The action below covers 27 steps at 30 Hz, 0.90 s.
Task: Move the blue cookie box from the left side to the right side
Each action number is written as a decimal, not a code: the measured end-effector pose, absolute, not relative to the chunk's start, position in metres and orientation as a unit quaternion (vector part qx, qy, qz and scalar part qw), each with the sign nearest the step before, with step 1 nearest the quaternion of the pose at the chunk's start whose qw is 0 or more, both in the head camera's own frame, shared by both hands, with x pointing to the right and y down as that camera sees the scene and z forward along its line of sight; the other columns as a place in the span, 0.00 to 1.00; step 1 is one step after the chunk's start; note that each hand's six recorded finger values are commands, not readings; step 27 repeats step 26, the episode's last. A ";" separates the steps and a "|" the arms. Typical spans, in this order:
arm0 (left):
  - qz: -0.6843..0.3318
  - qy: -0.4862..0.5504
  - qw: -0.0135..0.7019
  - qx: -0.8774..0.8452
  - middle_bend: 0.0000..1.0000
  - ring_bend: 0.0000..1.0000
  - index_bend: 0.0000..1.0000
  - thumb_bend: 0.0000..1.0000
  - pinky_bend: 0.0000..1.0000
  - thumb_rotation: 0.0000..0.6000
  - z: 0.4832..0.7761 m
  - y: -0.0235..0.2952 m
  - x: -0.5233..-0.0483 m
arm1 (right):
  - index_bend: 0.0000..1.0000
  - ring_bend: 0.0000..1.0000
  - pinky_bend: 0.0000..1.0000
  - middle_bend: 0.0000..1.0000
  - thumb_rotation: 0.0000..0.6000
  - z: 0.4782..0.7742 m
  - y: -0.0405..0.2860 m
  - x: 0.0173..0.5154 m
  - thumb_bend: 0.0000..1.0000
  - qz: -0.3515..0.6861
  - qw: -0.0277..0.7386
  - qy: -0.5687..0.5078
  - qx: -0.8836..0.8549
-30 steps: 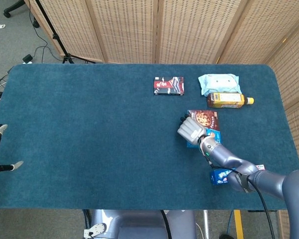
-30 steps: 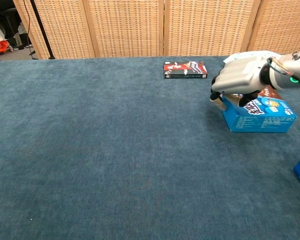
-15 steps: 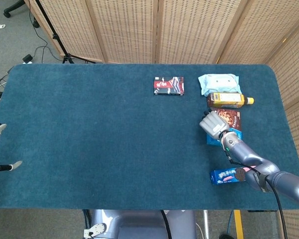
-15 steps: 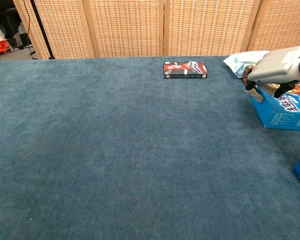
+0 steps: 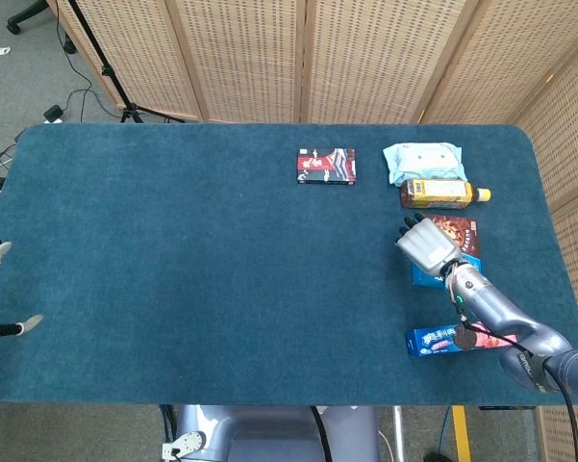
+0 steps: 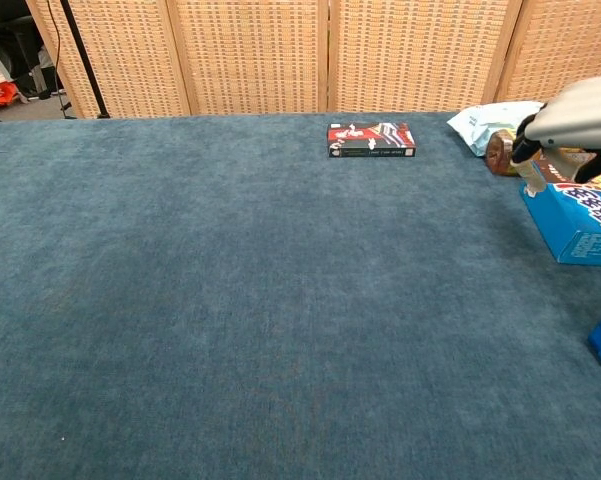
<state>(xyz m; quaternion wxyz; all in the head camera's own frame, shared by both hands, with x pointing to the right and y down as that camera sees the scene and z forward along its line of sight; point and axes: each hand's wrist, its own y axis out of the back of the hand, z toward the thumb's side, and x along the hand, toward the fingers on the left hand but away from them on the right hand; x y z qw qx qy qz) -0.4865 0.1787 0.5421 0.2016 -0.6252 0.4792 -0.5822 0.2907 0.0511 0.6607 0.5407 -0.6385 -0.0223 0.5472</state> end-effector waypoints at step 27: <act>-0.558 0.475 0.332 -0.594 0.00 0.00 0.00 0.00 0.00 1.00 0.536 0.195 -0.483 | 0.06 0.00 0.00 0.00 1.00 0.535 0.162 0.435 0.00 0.447 0.450 -0.501 -0.589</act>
